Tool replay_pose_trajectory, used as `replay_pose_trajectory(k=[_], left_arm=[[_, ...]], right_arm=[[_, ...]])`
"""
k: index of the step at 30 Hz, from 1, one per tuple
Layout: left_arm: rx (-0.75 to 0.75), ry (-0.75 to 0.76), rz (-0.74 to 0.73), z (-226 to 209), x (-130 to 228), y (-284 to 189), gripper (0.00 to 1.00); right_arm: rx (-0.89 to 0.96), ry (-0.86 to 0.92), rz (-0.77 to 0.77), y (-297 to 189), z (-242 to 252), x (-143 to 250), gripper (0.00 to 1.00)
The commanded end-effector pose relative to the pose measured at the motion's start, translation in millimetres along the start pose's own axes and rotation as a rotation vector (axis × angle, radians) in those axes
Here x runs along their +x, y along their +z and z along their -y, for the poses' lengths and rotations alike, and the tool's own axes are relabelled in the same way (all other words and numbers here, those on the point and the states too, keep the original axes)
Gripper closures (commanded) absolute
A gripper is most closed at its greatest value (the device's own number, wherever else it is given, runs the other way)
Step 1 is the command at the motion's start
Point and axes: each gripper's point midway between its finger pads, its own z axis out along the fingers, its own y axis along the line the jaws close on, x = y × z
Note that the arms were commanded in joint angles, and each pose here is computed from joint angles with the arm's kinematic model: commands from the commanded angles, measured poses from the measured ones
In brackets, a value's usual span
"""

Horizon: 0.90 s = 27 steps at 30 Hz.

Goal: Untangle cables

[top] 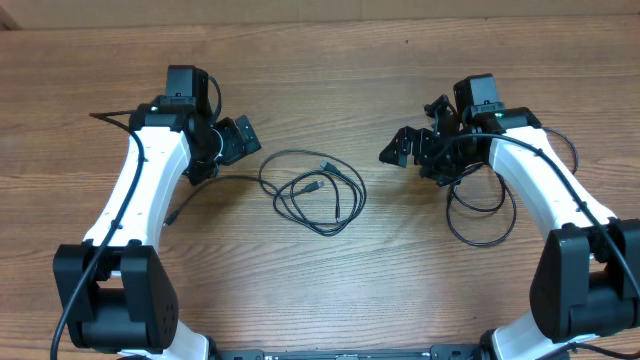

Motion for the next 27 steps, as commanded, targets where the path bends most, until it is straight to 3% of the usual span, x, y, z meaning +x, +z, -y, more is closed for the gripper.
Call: replay_pose_trajectory(k=[1,8,11,20,27], left_arm=[[-0.015,-0.015,-0.009,-3.4,1.9,5.0,0.0],[-0.016,-0.015,-0.009,-3.5,1.8,5.0,0.0],[-0.016,-0.015,-0.009,-3.5,1.8,5.0,0.01],[-0.016,-0.015,-0.009,-3.5,1.8,5.0,0.01],[-0.016,-0.015,-0.009,-3.5,1.8,5.0,0.01]], right_arm=[[-0.08,-0.017,-0.008,-5.1,-18.7,5.0,0.0],[-0.089,-0.08,-0.038,6.6,-38.4,16.2,0.42],[-0.078,-0.123,-0.051,15.9,-50.8,24.0,0.54],[0.244,0.092,0.036,38.6,-38.1,37.5,0.61],[0.299,0.227,0.082,49.6,-41.0,48.4,0.61]])
